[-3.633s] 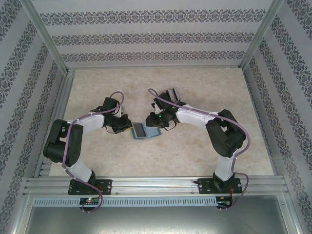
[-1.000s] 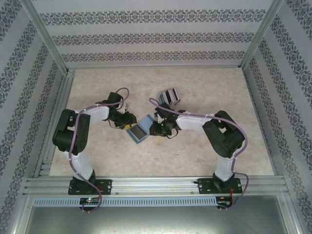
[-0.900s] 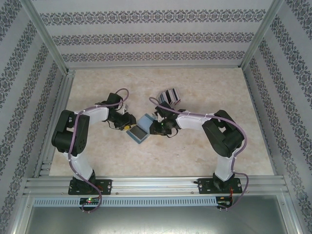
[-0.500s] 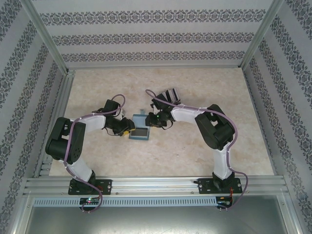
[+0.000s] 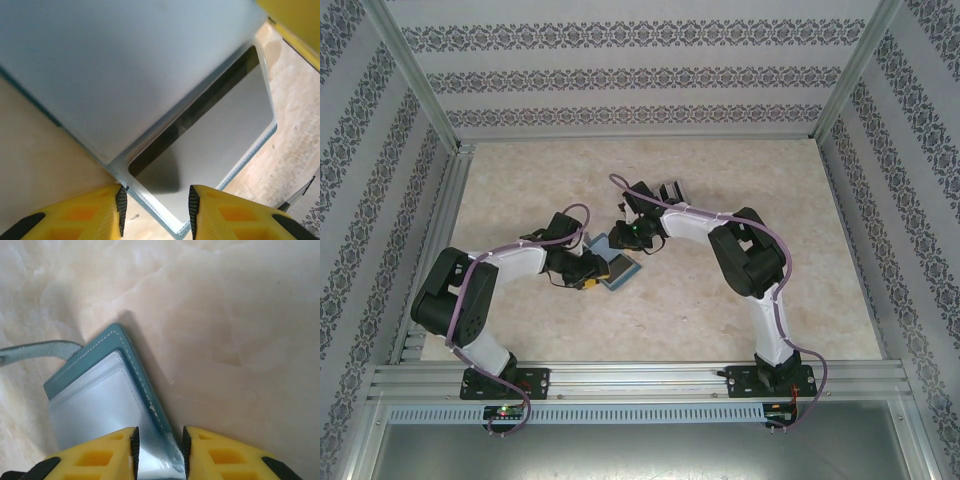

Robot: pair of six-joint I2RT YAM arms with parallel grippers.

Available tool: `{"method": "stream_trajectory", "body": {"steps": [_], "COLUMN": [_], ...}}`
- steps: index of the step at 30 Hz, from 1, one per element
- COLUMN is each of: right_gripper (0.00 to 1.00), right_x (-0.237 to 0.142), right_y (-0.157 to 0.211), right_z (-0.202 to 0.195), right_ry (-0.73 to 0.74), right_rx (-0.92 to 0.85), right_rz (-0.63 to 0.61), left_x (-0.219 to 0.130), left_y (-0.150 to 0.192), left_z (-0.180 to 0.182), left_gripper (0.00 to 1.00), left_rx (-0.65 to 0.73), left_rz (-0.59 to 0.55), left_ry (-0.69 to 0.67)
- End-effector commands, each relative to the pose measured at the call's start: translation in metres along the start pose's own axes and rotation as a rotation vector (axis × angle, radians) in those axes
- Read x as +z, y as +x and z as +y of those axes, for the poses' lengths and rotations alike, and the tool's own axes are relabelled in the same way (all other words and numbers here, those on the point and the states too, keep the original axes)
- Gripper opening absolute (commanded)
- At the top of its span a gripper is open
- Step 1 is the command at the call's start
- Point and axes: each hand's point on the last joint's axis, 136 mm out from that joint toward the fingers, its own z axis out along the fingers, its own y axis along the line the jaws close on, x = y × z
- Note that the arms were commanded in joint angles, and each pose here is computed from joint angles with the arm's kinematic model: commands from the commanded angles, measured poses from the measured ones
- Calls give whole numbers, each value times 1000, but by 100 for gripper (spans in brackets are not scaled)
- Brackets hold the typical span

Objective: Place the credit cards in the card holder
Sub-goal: Rotate the card holder at the center of the table.

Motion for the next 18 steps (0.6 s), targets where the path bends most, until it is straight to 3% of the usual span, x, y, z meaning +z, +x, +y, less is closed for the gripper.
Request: {"method": "stream_trajectory", "body": {"steps": [1, 18], "right_gripper": [33, 41], "right_x": [-12, -145], "right_y": [5, -39], "right_z": [11, -3], "right_ry": [-17, 58], "right_rx": [-35, -73], "right_rz": [30, -217], "left_x": [-7, -37], "left_y": [-3, -15], "left_z": [-18, -33], "left_gripper": [40, 40], "left_rx": [21, 86], "left_rz": [-46, -147], "left_ry": [32, -25]}}
